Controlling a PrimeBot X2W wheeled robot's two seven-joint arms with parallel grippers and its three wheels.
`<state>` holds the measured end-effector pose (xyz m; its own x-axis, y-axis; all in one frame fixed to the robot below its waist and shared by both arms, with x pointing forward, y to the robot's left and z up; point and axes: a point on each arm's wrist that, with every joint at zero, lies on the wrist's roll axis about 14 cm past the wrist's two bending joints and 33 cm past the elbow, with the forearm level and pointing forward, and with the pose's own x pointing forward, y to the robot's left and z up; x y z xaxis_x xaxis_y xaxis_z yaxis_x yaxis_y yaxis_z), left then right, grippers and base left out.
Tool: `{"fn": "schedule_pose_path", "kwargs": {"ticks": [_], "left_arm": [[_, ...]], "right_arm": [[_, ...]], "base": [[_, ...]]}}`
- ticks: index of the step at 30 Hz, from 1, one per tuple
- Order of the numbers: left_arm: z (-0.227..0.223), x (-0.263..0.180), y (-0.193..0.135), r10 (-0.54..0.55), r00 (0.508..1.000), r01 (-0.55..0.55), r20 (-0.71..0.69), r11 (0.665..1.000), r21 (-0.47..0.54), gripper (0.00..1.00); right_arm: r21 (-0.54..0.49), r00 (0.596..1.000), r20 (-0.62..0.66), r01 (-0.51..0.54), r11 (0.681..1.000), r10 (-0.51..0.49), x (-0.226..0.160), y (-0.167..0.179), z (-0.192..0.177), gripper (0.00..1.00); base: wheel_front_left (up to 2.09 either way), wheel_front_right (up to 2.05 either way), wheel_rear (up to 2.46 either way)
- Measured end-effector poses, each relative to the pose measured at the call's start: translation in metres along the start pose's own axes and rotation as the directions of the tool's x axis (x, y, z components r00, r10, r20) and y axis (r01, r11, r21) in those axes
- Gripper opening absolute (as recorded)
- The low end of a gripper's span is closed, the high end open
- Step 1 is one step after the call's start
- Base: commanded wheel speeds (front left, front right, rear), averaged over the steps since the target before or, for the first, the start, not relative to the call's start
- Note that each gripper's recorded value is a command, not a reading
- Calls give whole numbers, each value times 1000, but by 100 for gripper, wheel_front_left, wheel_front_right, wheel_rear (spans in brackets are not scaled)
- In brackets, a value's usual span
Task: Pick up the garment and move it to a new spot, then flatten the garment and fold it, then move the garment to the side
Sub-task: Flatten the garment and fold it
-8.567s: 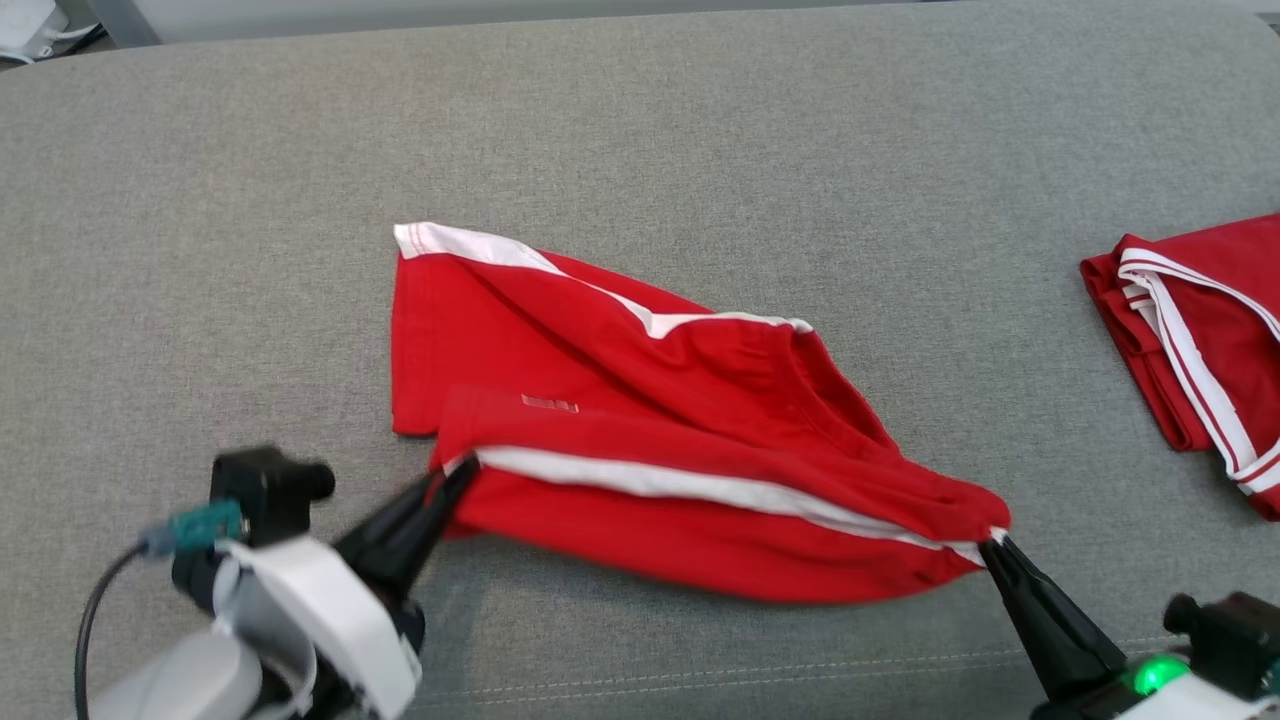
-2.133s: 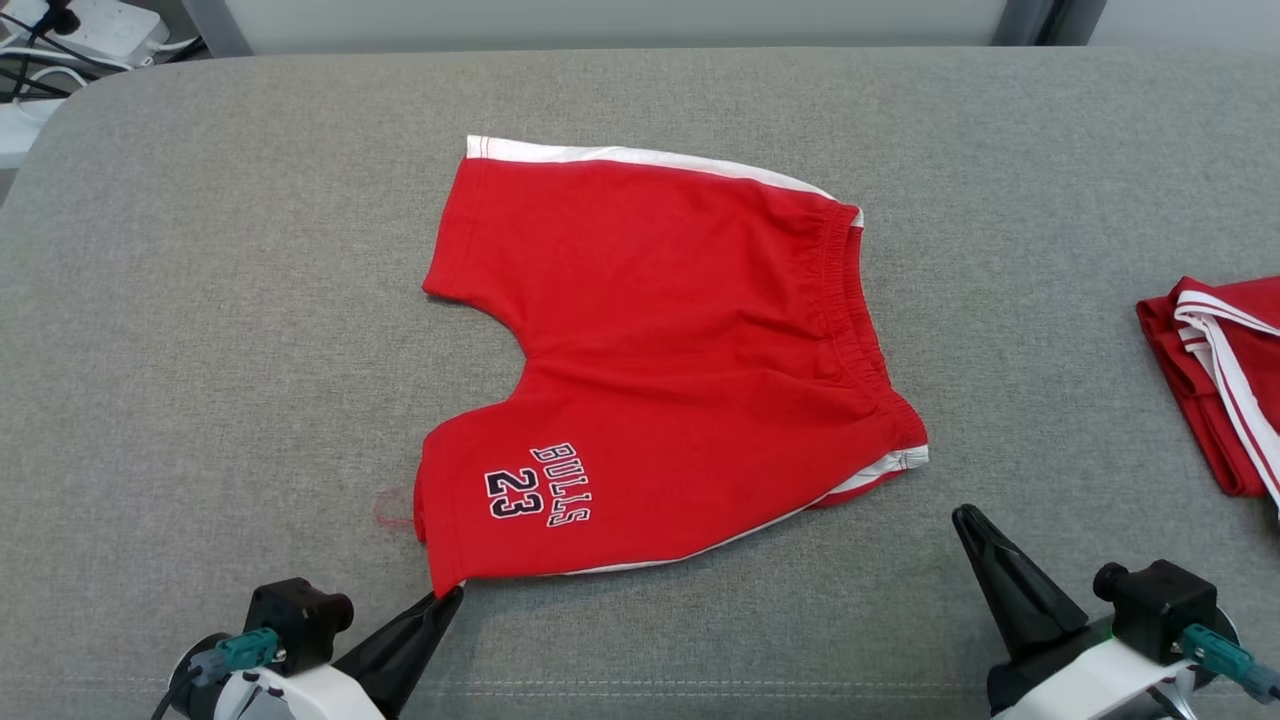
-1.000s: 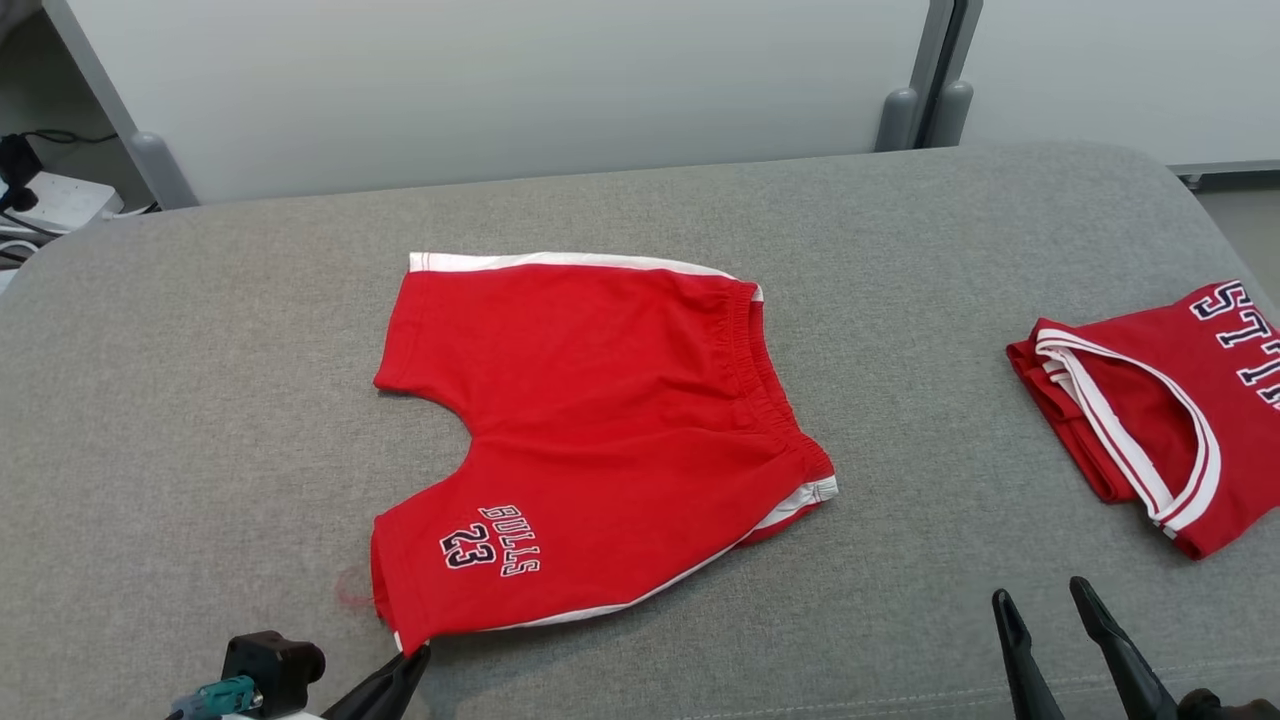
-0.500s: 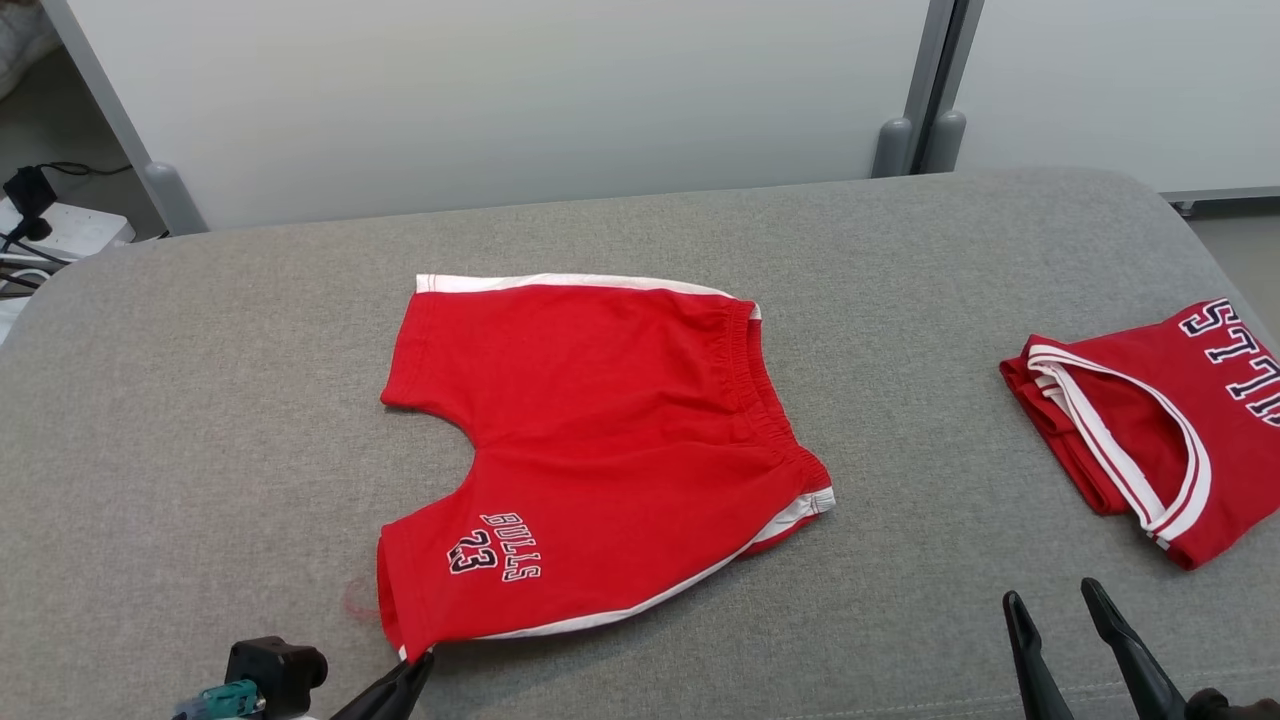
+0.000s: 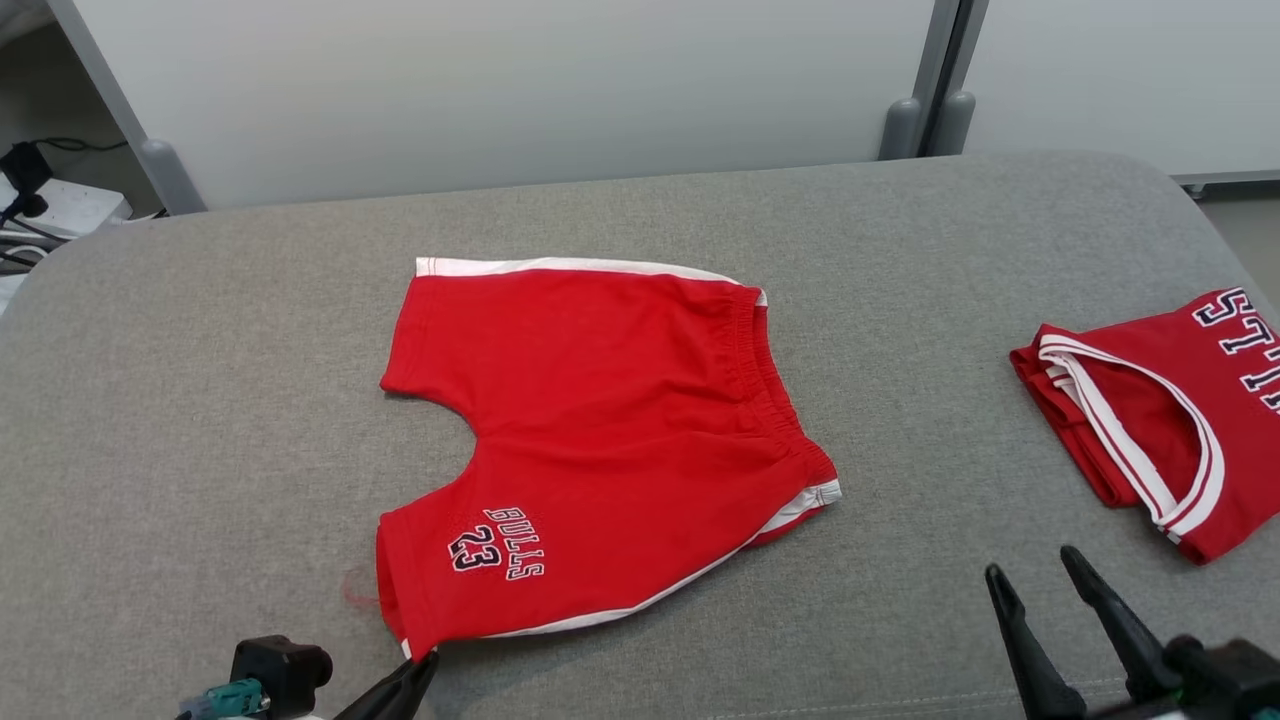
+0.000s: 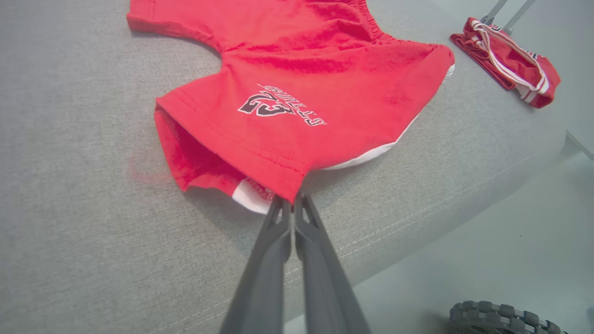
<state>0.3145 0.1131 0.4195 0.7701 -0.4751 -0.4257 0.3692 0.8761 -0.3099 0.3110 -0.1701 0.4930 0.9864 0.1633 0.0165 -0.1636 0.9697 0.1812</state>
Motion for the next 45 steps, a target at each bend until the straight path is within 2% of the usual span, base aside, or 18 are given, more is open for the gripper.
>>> {"fn": "schedule_pose_path", "kwargs": {"ticks": [6,10,15,16,24,25,26,27,28,37,45], "left_arm": [[-3,3,1,-4,1000,4,-18,1000,-11,0],[9,14,1,-26,1000,26,1,1000,13,0],[20,28,2,-42,999,41,21,999,15,0],[20,31,5,-40,999,40,21,999,11,0],[15,38,16,-17,1000,17,8,1000,-8,0],[15,38,18,-12,1000,12,8,1000,-8,0],[14,38,19,-12,1000,12,10,1000,-10,0],[13,38,19,-11,1000,11,7,1000,-11,0],[13,38,19,-11,1000,11,6,1000,-12,0],[18,36,22,-2,1000,2,29,1000,-10,0],[-8,-7,26,83,996,-86,-39,992,-88,0]], "right_arm": [[-76,983,-121,-147,986,137,41,7,-14,100],[-93,948,-240,-235,968,207,62,15,-40,100],[-109,908,-317,-322,941,274,94,27,-61,100],[-109,889,-347,-353,929,297,103,33,-71,100],[-109,839,-431,-415,903,333,118,39,-99,100],[-111,833,-439,-421,900,335,119,39,-102,84],[-111,831,-442,-423,899,337,120,39,-103,43],[-109,830,-442,-427,898,341,120,40,-104,16],[-108,826,-446,-433,895,346,121,41,-105,0],[-63,834,-414,-427,902,366,113,41,-99,0],[23,825,-431,-396,918,366,61,26,-99,0]], "base": [[0,0,0],[0,0,0],[0,0,0],[0,0,0],[0,0,0],[0,0,0],[0,0,0],[0,0,0],[0,0,0],[0,0,0],[0,0,0]]}}
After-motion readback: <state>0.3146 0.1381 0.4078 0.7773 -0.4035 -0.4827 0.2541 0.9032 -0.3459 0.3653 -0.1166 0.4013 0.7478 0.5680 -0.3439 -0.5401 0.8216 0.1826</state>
